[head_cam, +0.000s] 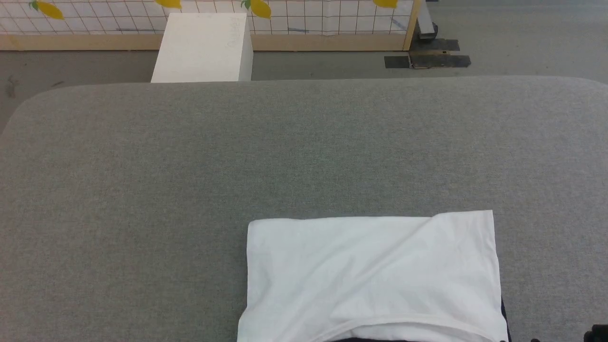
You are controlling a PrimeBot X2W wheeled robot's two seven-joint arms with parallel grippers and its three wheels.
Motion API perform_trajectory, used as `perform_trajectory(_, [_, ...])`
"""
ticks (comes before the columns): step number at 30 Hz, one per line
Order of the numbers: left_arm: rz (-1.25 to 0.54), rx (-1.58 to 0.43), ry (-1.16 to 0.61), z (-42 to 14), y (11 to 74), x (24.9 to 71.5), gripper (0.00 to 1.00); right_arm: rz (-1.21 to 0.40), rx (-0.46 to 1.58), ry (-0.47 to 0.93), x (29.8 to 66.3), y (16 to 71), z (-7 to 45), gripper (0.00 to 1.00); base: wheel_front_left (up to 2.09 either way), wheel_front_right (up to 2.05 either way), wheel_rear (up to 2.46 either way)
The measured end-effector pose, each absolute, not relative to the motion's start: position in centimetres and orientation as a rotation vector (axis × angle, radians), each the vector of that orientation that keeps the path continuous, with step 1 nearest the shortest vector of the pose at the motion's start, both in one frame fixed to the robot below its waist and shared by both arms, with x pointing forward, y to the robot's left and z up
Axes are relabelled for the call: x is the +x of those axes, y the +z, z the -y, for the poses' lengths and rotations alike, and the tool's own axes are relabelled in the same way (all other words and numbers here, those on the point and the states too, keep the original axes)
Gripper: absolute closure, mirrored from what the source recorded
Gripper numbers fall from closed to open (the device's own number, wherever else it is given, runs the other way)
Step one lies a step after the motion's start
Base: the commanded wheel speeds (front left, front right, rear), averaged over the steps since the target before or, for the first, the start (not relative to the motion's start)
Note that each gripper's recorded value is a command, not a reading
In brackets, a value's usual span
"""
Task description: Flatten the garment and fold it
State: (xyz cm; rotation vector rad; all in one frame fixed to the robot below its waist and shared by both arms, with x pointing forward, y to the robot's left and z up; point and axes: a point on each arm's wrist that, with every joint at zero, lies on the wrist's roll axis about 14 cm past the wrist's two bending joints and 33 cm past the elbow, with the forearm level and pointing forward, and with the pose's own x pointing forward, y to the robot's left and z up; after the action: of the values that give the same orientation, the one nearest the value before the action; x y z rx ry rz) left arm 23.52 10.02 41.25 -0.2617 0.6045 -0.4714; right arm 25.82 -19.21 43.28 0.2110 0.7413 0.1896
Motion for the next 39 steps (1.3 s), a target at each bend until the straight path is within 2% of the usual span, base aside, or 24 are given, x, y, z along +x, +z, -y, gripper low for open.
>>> perform_trajectory(4, [-0.477,-0.358,-0.386,-11.0,44.0,25.6,0.00,-0.665,0.284,0.185,26.7,45.1,19.2,0.00,0.00,0.00,0.00])
perform_trajectory(8, [-0.227,-0.423,-0.259,-14.2,49.3,28.6,0.00,-0.513,0.310,0.114,28.6,48.2,21.4,0.00,0.00,0.00,0.00])
perform_trajectory(12, [0.042,-0.343,-0.064,-18.6,54.5,31.2,0.00,-0.389,0.165,-0.040,30.4,50.1,25.8,0.00,0.00,0.00,0.00])
perform_trajectory(17, [0.245,-0.202,0.049,-20.0,58.7,32.6,0.00,-0.455,0.150,-0.027,31.6,47.7,24.1,0.00,0.00,0.00,0.00])
perform_trajectory(20, [0.282,-0.159,0.078,-19.8,59.2,32.9,0.00,-0.532,0.155,0.003,31.7,45.5,22.8,0.00,0.00,0.00,0.00])
perform_trajectory(34, [0.216,-0.115,0.049,-18.7,56.4,33.2,0.00,-0.829,0.160,0.121,31.4,36.7,19.7,0.00,0.00,0.00,0.00])
perform_trajectory(35, [0.213,-0.116,0.050,-18.8,56.3,33.2,0.00,-0.835,0.162,0.128,31.5,36.5,19.5,0.33,0.00,0.00,0.00])
perform_trajectory(36, [0.211,-0.116,0.053,-18.8,56.2,33.2,0.00,-0.842,0.167,0.136,31.6,36.4,19.4,0.59,0.00,0.00,0.00])
perform_trajectory(37, [0.212,-0.117,0.056,-18.9,56.2,33.2,0.00,-0.849,0.170,0.144,31.7,36.2,19.2,1.00,0.00,0.00,0.00])
perform_trajectory(39, [0.208,-0.118,0.060,-19.0,56.1,33.1,0.00,-0.861,0.172,0.153,31.9,36.1,19.2,1.00,0.00,0.00,0.00])
